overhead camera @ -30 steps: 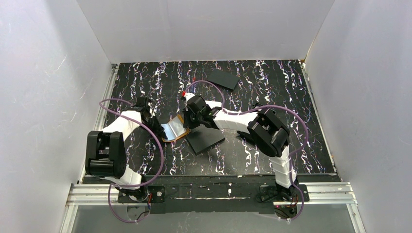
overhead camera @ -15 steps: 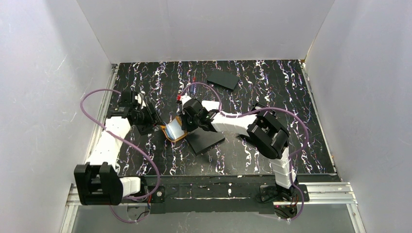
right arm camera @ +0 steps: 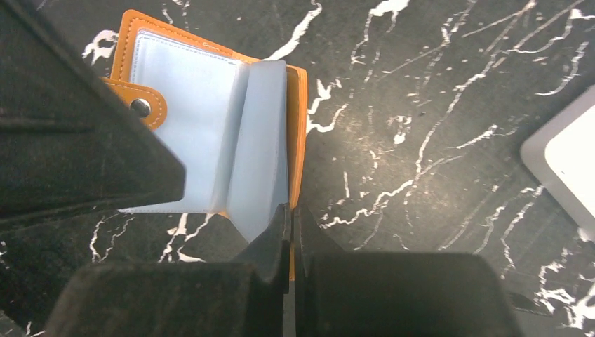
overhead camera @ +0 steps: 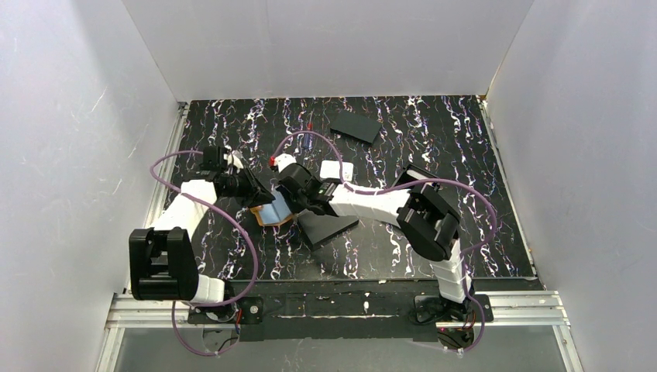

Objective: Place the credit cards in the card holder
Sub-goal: Open the card holder at the center of the board.

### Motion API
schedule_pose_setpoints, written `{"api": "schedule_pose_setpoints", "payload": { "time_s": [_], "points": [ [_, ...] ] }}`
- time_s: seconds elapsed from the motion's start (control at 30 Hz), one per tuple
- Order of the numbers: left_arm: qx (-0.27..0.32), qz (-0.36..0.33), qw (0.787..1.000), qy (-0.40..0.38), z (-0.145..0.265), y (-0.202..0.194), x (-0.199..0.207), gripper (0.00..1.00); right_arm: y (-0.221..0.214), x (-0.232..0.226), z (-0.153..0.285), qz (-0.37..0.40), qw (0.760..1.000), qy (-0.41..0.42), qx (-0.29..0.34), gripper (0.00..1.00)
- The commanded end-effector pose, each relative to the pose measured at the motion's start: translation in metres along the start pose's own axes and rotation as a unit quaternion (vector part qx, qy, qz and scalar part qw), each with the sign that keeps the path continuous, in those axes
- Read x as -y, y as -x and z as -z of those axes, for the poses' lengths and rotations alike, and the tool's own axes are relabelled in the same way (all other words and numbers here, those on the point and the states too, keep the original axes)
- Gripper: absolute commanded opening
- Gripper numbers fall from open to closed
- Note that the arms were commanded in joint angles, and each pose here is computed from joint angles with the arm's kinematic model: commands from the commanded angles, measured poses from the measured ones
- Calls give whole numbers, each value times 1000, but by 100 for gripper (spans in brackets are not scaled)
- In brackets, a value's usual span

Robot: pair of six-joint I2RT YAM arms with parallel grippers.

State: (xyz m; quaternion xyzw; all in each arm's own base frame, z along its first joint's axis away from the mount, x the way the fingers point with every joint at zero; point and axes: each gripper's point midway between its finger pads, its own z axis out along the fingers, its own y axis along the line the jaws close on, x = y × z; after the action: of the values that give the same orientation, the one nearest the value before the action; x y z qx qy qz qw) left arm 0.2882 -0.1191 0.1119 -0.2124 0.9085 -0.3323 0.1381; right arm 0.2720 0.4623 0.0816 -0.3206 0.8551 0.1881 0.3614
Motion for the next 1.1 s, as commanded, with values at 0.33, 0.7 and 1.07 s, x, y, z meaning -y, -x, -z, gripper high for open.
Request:
{"api": "schedule_pose_setpoints", "payload": {
  "time_s": [0.33,0.7,1.07],
  "points": [
    [39,-12,999,-2,15,-11,-8,21,57,5,54,177,966,-185,44,1],
    [68,47,997,-9,28,-3,-23,23,40,-26,26,124,990,-63,31,1],
    [38,75,995,-60,16,-6,-17,21,35,-15,27,95,994,-39,28,1]
  ]
}}
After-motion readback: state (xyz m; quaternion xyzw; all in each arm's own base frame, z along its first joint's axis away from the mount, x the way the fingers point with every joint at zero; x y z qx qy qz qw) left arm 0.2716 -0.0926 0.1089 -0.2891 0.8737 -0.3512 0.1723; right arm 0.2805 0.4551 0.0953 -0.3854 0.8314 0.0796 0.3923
